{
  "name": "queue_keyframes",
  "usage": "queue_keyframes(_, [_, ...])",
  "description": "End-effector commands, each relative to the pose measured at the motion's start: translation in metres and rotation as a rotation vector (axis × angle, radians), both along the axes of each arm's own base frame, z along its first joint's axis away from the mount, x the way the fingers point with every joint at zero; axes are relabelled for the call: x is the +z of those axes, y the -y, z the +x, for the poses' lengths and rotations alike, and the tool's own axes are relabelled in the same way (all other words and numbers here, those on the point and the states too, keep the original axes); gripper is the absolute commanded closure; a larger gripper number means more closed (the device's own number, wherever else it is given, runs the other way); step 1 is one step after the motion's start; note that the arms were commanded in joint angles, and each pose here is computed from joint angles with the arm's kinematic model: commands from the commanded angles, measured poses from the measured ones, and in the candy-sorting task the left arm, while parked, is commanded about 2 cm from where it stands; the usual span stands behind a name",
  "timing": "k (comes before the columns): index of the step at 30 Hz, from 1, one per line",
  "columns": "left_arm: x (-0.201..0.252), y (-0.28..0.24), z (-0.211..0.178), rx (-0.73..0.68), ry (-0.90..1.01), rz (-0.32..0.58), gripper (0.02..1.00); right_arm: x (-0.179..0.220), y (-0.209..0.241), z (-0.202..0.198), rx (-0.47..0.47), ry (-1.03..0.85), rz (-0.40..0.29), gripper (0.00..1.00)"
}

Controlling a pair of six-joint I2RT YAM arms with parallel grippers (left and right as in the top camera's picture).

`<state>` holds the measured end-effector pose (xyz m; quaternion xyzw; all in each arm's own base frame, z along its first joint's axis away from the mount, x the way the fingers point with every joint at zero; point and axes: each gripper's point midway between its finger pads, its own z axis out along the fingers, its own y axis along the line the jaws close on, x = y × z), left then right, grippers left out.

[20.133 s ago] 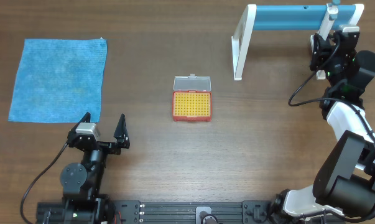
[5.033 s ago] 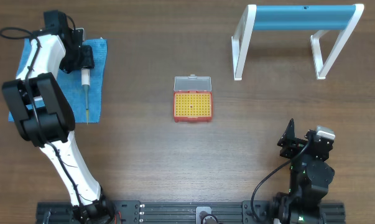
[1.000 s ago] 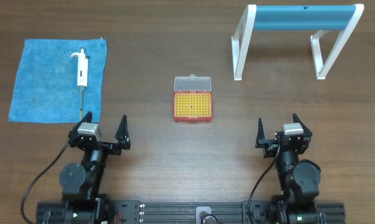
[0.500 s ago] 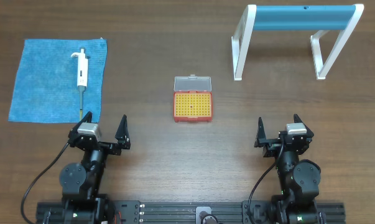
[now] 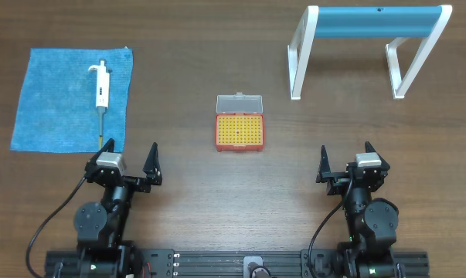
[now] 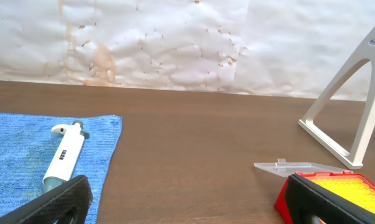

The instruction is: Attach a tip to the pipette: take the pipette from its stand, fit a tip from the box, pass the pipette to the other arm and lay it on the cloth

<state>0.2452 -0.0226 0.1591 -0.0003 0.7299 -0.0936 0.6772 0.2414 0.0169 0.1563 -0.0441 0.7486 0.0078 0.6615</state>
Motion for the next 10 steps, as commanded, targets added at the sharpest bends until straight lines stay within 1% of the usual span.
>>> queue_keyframes(1, [0.0004,0.0054,-0.0012,-0.031,0.006,0.015,0.020,-0.0003,0.0001,0.0002,-0.005,0.007,0.010,0.040])
queue_keyframes(10, [0.0004,0.0054,-0.0012,-0.031,0.006,0.015,0.020,-0.0003,0.0001,0.0002,-0.005,0.007,0.010,0.040])
